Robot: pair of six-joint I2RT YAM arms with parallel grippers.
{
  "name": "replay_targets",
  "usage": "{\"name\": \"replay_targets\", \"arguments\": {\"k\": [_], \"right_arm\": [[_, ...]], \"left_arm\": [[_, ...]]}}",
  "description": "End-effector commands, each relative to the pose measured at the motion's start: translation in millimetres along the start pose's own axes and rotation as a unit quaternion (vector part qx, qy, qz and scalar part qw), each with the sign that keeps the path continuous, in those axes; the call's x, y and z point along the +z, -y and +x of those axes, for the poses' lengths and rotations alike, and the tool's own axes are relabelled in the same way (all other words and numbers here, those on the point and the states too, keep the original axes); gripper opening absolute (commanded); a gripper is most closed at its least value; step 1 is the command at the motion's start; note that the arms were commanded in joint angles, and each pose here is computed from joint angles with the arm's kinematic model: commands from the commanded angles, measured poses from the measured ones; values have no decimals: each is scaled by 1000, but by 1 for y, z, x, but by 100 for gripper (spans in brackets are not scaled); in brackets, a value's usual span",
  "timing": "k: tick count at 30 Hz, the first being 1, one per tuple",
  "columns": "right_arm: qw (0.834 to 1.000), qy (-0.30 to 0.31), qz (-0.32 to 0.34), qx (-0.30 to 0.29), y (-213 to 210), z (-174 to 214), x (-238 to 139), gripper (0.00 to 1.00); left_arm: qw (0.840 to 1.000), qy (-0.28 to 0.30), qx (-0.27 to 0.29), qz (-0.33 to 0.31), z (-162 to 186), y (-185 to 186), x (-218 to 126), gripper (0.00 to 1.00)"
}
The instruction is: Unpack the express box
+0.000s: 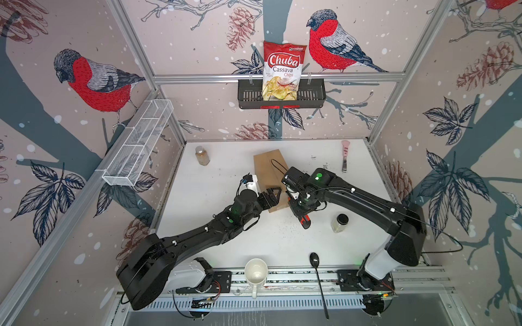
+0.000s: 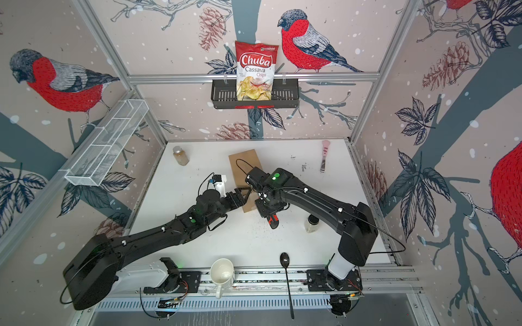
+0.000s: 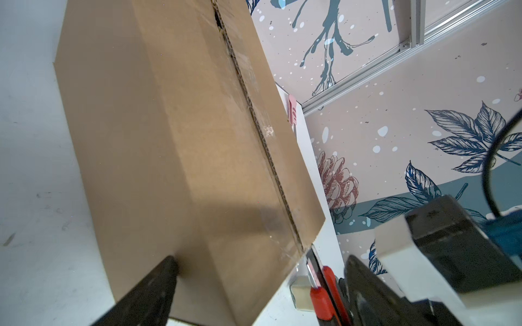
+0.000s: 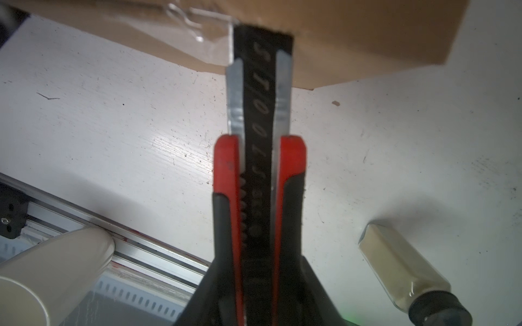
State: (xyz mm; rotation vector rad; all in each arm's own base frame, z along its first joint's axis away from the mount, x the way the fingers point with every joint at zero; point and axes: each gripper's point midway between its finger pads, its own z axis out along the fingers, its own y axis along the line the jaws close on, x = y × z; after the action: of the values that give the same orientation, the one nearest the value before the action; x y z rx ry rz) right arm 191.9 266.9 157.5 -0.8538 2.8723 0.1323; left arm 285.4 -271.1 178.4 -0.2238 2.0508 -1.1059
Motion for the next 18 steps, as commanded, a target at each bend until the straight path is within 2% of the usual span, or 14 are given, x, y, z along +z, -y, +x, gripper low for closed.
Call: {"name": "replay_targets", "arguments": {"k": [1, 18], "right_arm": [[999, 2, -26, -18, -14, -2, -2, 4], [1000, -7, -21, -19, -13, 4, -4, 4]], "left_arm": [[999, 20, -6, 47, -10, 26, 0, 92], [999, 40, -11, 31, -16, 20, 1, 92]]}}
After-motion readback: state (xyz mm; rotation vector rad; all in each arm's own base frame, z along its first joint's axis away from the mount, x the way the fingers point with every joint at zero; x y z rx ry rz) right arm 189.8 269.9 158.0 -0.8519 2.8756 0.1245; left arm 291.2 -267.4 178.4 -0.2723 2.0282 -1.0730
